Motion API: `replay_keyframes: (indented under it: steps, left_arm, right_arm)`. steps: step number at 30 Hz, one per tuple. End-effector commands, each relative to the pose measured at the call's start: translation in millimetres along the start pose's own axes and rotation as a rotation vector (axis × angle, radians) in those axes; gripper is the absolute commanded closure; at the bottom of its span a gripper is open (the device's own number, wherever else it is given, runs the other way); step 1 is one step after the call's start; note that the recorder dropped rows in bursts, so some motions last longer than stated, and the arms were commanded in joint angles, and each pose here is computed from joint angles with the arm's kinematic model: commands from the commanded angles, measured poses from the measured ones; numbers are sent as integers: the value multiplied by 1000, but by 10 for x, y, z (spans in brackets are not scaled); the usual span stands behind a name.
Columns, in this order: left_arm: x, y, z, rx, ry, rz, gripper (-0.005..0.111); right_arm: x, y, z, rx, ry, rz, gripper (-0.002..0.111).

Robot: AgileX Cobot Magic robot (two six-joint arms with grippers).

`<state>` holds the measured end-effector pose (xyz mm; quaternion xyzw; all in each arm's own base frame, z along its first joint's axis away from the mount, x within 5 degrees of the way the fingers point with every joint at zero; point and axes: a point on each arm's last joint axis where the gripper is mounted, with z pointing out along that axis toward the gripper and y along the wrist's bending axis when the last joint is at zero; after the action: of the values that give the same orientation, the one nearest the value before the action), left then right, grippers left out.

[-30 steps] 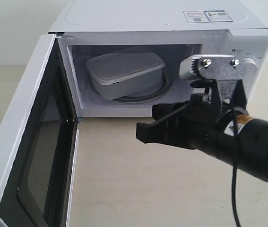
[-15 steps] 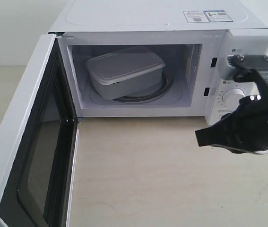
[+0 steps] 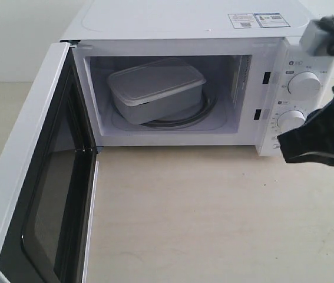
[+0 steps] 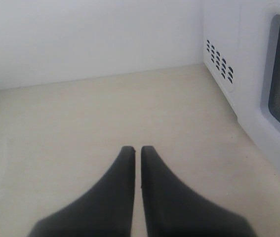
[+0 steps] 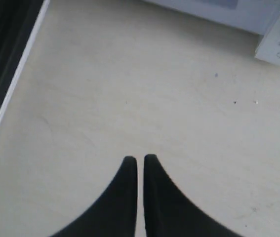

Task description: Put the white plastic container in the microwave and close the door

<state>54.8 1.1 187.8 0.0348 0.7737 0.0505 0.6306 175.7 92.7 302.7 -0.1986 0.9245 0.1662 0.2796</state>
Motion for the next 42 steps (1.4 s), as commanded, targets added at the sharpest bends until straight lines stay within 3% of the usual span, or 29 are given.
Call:
replay_keyframes:
  steps: [1, 26, 30, 32, 33, 35, 38, 41, 42]
  left_arm:
    - [3, -2, 0, 0, -4, -20, 102]
    - [-3, -3, 0, 2, -11, -16, 102]
    - [-164, 5, -16, 23, -189, -323, 102]
    - [-271, 75, -46, 13, -327, -614, 102]
    - [-296, 120, -60, 23, -378, -874, 102]
    - [-317, 197, -83, 22, -457, -1180, 102]
    - [-364, 305, -137, -41, -592, -1211, 102]
    - [-479, 208, -151, 56, -500, -1182, 102]
    - [-569, 158, -182, 102, -463, -1114, 102]
  right_arm:
    - [14, 75, -369, -7, -170, -27, 108]
    - [121, 120, -514, -22, -163, -38, 108]
    - [119, 120, -514, -21, -165, -47, 108]
    - [115, 118, -515, -19, -169, -50, 108]
    - [113, 118, -515, -18, -171, -50, 108]
    - [113, 118, -515, -18, -171, -50, 108]
    - [115, 118, -515, -19, -169, -50, 108]
    - [119, 118, -514, -19, -165, -50, 108]
    - [121, 119, -514, -19, -163, -50, 108]
